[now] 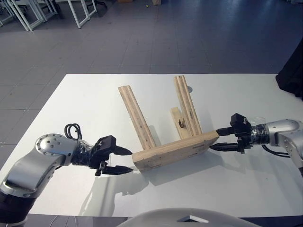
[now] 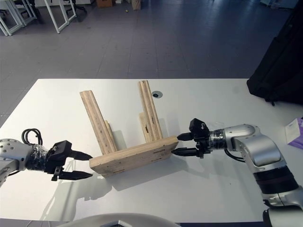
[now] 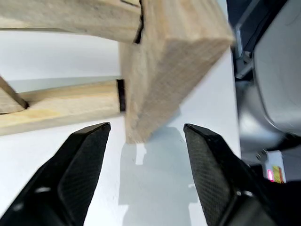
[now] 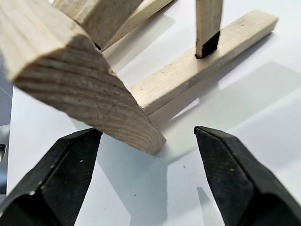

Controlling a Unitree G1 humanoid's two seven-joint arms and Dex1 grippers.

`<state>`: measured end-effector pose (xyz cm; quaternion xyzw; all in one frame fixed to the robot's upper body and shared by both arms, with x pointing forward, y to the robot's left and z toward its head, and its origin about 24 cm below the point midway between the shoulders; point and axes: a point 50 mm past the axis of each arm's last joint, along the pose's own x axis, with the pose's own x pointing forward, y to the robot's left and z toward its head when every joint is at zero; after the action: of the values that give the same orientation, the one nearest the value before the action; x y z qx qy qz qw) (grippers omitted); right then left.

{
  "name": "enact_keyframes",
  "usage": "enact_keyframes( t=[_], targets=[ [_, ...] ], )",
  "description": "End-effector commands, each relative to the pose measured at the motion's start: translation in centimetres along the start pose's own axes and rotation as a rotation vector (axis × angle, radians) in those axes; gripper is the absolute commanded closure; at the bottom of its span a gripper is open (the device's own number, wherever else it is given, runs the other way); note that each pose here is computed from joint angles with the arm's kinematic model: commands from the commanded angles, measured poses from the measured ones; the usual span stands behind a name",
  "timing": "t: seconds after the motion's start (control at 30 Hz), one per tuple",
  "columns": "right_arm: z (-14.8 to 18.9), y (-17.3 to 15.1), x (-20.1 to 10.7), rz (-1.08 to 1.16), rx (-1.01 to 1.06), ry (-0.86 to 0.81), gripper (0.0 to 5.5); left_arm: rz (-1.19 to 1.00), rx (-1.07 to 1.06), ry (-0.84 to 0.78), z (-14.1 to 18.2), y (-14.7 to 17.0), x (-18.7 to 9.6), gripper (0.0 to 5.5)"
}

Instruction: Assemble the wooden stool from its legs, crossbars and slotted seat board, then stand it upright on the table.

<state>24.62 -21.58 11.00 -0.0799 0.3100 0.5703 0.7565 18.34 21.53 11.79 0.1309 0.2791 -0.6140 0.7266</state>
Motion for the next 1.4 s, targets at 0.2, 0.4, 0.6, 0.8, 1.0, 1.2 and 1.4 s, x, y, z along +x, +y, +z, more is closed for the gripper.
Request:
enact_keyframes(
  t=[0.2,0.4,0.6,0.8,1.0,1.2,1.4],
  targets=[
    [1.0,0.0,0.0,0.028,-0.015,-0.006,1.88,-0.015,-0.014,-0.044,0.9,-0.9,1.9,2.61],
    [0.4,1.7,1.2,0.149,-0.008,0.008,2.04,0.019,-0.016,-0.036,0.6,-0.3,2.8,3.21],
    [0.0,3.0,2.4,0.204,-0.006,-0.019,3.11,-0.006,-0.027,-0.074,0.8,0.1,2.3,3.81],
    [-0.2,3.9,2.2,0.196,0.018,0.01,3.54,0.008,-0.081,-0.164,1.5,1.8,0.9,3.83],
    [7.0,5.1,1.9,0.133,-0.048,-0.219,3.62,0.043,-0.03,-0.349,5.5,2.7,0.4,3.83],
    [8.6,5.0,2.0,0.277,0.227,-0.198,3.62,-0.167,-0.369,-0.252,6.1,3.2,1.1,3.83],
    [10.8,4.8,-1.2,0.865,0.511,-0.264,3.62,-0.428,-0.575,-0.307,7.9,3.2,-0.7,3.83]
  ],
)
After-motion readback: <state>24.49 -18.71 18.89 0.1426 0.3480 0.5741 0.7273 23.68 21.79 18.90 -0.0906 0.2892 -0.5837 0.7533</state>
